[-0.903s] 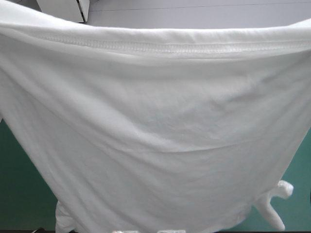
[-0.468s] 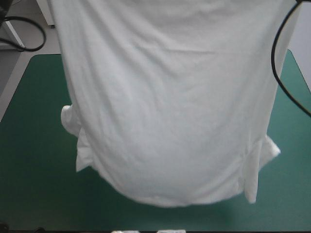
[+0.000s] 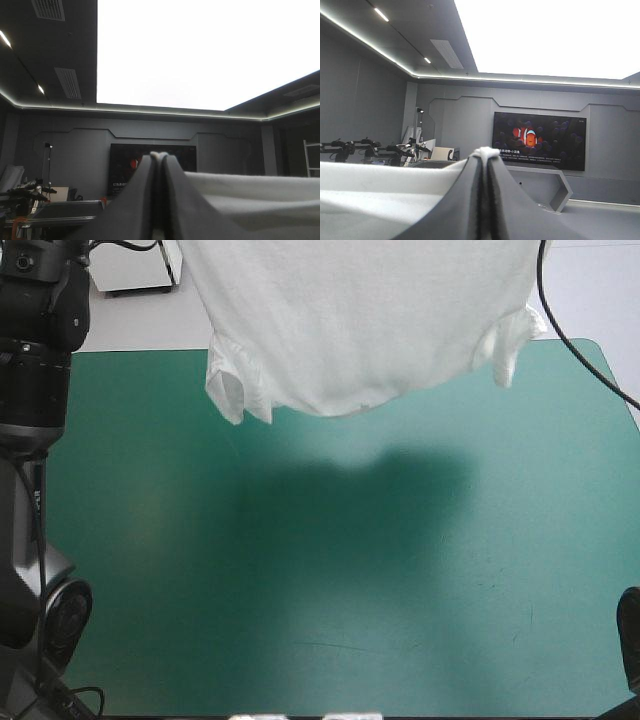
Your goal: Fold the cloth
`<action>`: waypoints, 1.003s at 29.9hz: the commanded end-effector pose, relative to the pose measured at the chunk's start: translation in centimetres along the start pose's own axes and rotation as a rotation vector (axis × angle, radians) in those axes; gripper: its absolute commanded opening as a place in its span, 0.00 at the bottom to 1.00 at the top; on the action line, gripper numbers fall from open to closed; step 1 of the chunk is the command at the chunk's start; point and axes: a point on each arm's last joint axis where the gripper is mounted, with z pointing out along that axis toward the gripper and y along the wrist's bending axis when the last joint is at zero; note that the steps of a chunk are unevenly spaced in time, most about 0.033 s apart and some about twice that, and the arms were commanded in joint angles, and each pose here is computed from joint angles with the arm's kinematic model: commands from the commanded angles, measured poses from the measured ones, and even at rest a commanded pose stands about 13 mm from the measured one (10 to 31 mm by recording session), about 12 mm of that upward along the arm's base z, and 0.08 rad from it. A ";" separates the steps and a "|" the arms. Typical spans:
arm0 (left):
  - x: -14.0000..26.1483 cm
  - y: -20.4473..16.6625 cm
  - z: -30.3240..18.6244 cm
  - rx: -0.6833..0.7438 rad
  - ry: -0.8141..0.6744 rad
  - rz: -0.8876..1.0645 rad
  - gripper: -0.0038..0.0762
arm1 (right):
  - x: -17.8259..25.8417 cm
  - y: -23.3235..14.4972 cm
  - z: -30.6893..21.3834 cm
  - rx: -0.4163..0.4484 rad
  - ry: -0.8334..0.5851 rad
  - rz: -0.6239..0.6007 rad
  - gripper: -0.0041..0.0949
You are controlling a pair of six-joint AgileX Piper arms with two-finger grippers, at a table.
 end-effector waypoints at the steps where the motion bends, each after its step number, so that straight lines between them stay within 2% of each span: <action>1: -1.3 0.3 0.1 -0.002 -0.074 -0.015 0.04 | -0.8 -0.1 -0.2 0.009 -0.040 -0.015 0.03; 4: 3.1 0.5 1.1 -0.026 0.087 -0.010 0.04 | 3.4 0.2 1.3 -0.036 0.152 0.044 0.03; 6: 6.9 0.7 1.8 -0.045 0.218 -0.006 0.04 | 7.3 0.5 2.4 -0.074 0.328 0.059 0.03; 9: 13.1 0.9 2.4 -0.070 0.402 -0.002 0.04 | 13.3 0.6 3.9 -0.088 0.517 0.112 0.03; 12: 19.4 0.8 2.5 -0.078 0.543 -0.034 0.04 | 19.4 0.3 5.1 -0.058 0.664 0.121 0.03; 17: 26.1 0.6 2.0 -0.084 0.699 -0.088 0.04 | 27.9 -0.6 5.5 0.053 0.886 0.106 0.03; 19: 28.1 0.5 1.4 -0.092 0.777 -0.085 0.04 | 30.0 -0.8 5.3 0.087 0.953 0.117 0.03; 22: 29.3 0.4 0.7 -0.105 0.878 -0.084 0.04 | 31.8 -0.7 5.0 0.086 1.012 0.126 0.03; 25: 29.2 0.1 0.6 -0.081 0.891 -0.023 0.04 | 32.4 -0.6 4.3 0.082 1.053 0.117 0.03; 29: 29.8 0.1 -0.2 -0.092 0.993 -0.014 0.04 | 33.8 0.0 1.5 0.040 1.154 0.059 0.03; 30: 30.1 0.2 -0.5 -0.096 1.020 -0.012 0.04 | 33.5 0.1 1.0 0.034 1.141 0.040 0.03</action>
